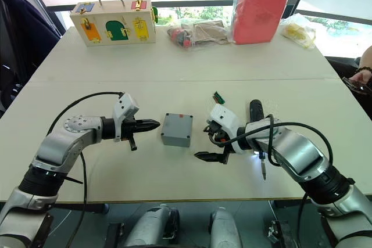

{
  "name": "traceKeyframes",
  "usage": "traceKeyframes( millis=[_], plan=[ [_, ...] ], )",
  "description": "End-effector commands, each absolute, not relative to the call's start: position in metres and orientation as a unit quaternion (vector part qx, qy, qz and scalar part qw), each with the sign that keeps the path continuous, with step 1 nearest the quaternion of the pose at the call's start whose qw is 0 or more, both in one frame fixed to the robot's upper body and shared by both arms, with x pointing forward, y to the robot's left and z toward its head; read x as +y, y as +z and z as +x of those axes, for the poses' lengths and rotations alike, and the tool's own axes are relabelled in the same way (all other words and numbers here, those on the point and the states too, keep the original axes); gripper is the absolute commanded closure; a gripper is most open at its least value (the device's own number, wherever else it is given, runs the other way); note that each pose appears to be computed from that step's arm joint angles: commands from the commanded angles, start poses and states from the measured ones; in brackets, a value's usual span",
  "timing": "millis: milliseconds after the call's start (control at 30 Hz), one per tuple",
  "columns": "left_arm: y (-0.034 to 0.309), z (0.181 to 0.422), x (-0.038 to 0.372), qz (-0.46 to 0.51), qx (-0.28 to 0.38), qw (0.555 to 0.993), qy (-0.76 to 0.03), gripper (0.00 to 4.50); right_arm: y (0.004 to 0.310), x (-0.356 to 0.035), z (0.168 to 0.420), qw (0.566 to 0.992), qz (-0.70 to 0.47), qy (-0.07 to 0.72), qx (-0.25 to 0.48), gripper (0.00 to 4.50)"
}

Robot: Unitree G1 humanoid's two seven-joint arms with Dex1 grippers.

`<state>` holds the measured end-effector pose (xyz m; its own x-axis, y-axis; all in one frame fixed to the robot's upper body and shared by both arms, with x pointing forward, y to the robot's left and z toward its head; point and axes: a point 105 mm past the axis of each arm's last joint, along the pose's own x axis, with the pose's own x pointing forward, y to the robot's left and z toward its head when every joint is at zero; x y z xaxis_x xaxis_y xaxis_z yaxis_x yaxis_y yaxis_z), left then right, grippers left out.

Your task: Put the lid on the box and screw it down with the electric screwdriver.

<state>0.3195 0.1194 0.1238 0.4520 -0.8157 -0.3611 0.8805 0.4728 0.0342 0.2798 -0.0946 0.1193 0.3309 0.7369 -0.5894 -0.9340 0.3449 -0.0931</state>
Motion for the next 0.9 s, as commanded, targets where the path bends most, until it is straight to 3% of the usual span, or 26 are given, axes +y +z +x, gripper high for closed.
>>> traceKeyframes(
  millis=[33, 267, 467, 700, 800, 900],
  plan=[
    [0.129, 0.323, 0.105, 0.132, 0.126, 0.831, -0.525, 4.50, 0.127, -0.082, 0.277, 0.778, -0.208, 0.551, 0.218, 0.05],
    [0.126, 0.345, 0.085, 0.153, 0.111, 0.810, -0.556, 4.50, 0.138, -0.060, 0.246, 0.749, -0.139, 0.607, 0.226, 0.05],
    [0.123, 0.366, 0.110, 0.196, 0.118, 0.824, -0.518, 4.50, 0.147, -0.080, 0.248, 0.771, -0.160, 0.572, 0.229, 0.05],
    [0.124, 0.333, 0.135, 0.175, 0.139, 0.824, -0.521, 4.50, 0.154, -0.106, 0.282, 0.801, -0.219, 0.520, 0.201, 0.05],
    [0.119, 0.303, 0.125, 0.132, 0.151, 0.810, -0.551, 4.50, 0.144, -0.106, 0.301, 0.796, -0.245, 0.518, 0.194, 0.05],
    [0.117, 0.297, 0.117, 0.120, 0.153, 0.815, -0.546, 4.50, 0.137, -0.100, 0.302, 0.779, -0.257, 0.539, 0.194, 0.05]
  ],
)
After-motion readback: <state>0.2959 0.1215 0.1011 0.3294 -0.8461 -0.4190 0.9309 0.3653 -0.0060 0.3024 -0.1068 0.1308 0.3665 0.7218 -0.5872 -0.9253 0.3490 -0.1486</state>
